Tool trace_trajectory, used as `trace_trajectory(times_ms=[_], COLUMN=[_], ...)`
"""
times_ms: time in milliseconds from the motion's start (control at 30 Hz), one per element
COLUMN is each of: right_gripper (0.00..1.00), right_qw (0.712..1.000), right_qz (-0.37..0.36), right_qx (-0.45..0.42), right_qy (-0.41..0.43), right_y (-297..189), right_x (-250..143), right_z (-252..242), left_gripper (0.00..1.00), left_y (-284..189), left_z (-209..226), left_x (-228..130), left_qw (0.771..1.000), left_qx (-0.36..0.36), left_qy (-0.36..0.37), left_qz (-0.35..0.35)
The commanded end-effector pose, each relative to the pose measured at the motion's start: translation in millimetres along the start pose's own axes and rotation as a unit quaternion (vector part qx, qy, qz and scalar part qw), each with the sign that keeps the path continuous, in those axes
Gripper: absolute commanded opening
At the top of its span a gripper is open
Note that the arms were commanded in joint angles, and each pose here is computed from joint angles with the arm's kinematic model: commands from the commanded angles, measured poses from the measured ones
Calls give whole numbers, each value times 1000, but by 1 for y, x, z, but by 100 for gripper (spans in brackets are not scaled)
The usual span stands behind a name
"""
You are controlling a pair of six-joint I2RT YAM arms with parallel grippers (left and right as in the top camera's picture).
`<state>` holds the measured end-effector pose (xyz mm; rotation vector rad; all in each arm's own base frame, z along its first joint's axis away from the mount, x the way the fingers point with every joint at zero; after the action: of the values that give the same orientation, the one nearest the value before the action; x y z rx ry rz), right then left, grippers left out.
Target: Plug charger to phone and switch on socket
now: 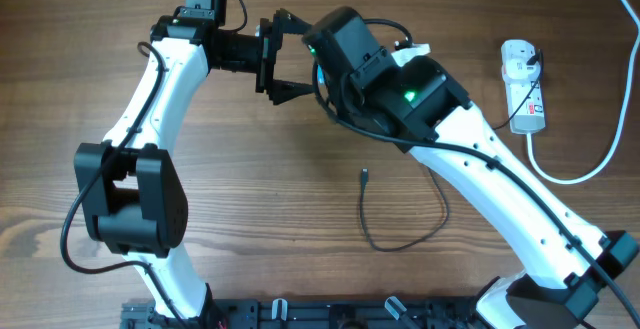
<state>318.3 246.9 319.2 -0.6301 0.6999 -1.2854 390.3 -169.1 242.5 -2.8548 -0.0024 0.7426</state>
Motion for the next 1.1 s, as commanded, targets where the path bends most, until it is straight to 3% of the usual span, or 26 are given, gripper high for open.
trace_trajectory(times_ms=[0, 267, 467, 600, 867, 1067], right_gripper=[4, 4, 4, 4, 4, 5], right_qw=[996, 995, 995, 995, 994, 994], right_qz=[17, 33, 41, 49, 65, 75], right_qx=[23, 28, 13, 9, -2, -10], right_qy=[83, 92, 90, 90, 87, 82], right_y=[-15, -15, -4, -3, -4, -4], right_x=[-1, -6, -13, -15, -20, -22], right_z=[10, 14, 10, 10, 7, 6], left_gripper=[93, 71, 69, 53, 42, 25], left_y=[-4, -4, -5, -5, -5, -5], left_z=[-11, -16, -22, -22, -22, -22], left_x=[-12, -19, -27, -27, -27, -27], left_qw=[1000, 999, 996, 996, 996, 996], left_qx=[-9, -28, -52, -52, -51, -51], left_qy=[25, -11, -14, -14, -14, -14], left_qz=[5, 31, 66, 65, 65, 65])
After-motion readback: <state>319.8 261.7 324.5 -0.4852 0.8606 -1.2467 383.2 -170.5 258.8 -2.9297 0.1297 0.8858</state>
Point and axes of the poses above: each gripper's point midway between its finger pads, its own y axis out along the fingers, its own z axis along the line the jaws close on, x = y × z, the point moved 5 cm from there along -y, back along the fingers, and after that the axes turned 12 degrees about y, right-handed, at the moved point
